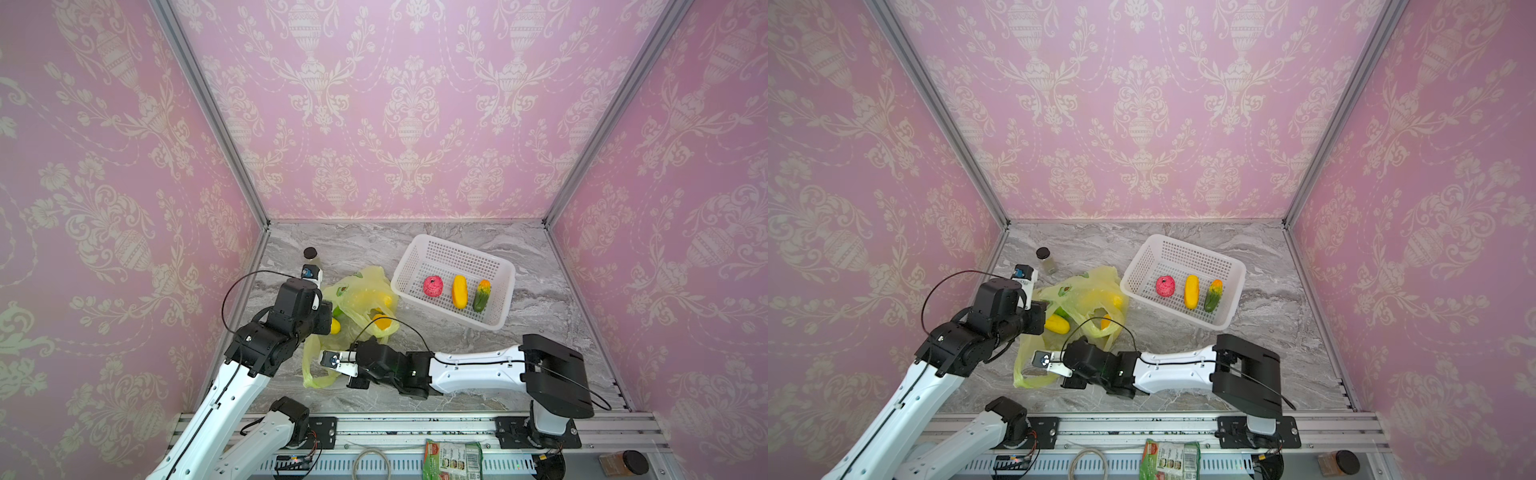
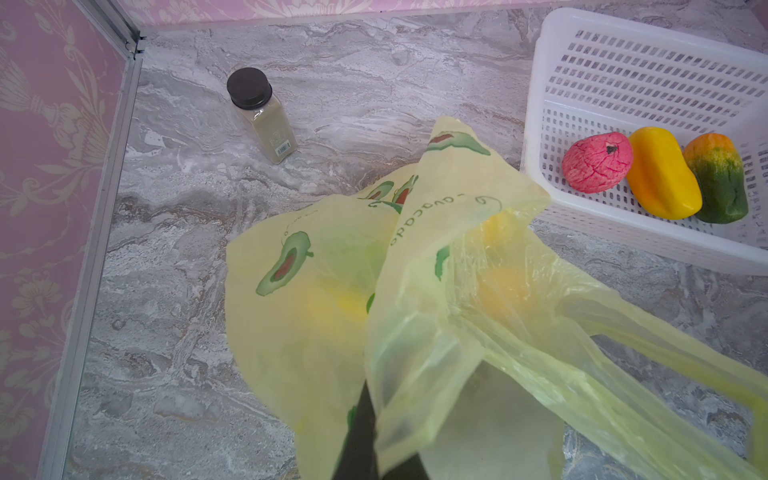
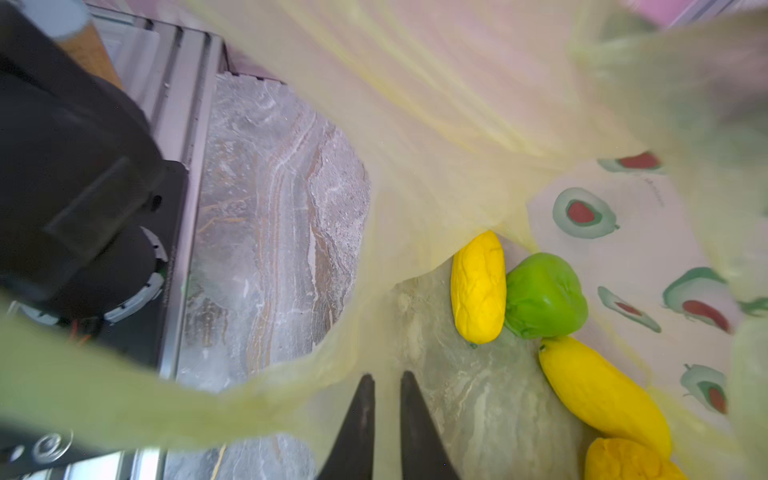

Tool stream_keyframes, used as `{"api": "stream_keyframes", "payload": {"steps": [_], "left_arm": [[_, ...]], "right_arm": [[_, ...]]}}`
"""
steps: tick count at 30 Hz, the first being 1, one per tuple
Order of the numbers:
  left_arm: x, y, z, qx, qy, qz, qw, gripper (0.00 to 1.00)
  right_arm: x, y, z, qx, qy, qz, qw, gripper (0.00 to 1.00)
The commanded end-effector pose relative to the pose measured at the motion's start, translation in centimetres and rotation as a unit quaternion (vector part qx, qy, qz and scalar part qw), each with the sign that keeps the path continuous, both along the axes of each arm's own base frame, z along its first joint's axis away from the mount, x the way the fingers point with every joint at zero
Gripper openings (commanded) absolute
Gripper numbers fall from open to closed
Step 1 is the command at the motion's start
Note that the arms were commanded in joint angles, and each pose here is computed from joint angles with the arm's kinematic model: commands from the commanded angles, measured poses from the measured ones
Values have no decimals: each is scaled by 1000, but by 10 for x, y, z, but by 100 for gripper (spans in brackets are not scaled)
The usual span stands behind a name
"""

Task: Untie the knot of the plastic bag and take out the fruit
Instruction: 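Reach the right gripper down into the bag toward the green apple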

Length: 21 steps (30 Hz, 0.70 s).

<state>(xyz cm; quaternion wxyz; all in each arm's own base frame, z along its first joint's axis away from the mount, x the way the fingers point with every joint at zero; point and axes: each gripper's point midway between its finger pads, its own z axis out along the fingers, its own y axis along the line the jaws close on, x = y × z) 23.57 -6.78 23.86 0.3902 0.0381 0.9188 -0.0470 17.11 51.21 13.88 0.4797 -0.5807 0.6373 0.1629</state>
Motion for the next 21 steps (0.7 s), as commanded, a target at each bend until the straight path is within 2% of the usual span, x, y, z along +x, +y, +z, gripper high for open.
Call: {"api": "stream_keyframes", "payload": {"steps": [1, 7, 14, 21], "left_arm": [[-4, 2, -1, -7, 3, 2, 1000, 0], [-6, 2, 3, -10, -5, 1, 1000, 0], [-8, 3, 5, -12, -10, 1, 1000, 0], [-8, 4, 6, -12, -14, 3, 1000, 0]], "right_arm": [[27, 7, -2, -18, -11, -50, 999, 11], [53, 11, -16, 2, 23, -66, 998, 17], [68, 17, -20, 53, 59, -67, 995, 37], [109, 18, -31, 79, 44, -164, 982, 52]]}}
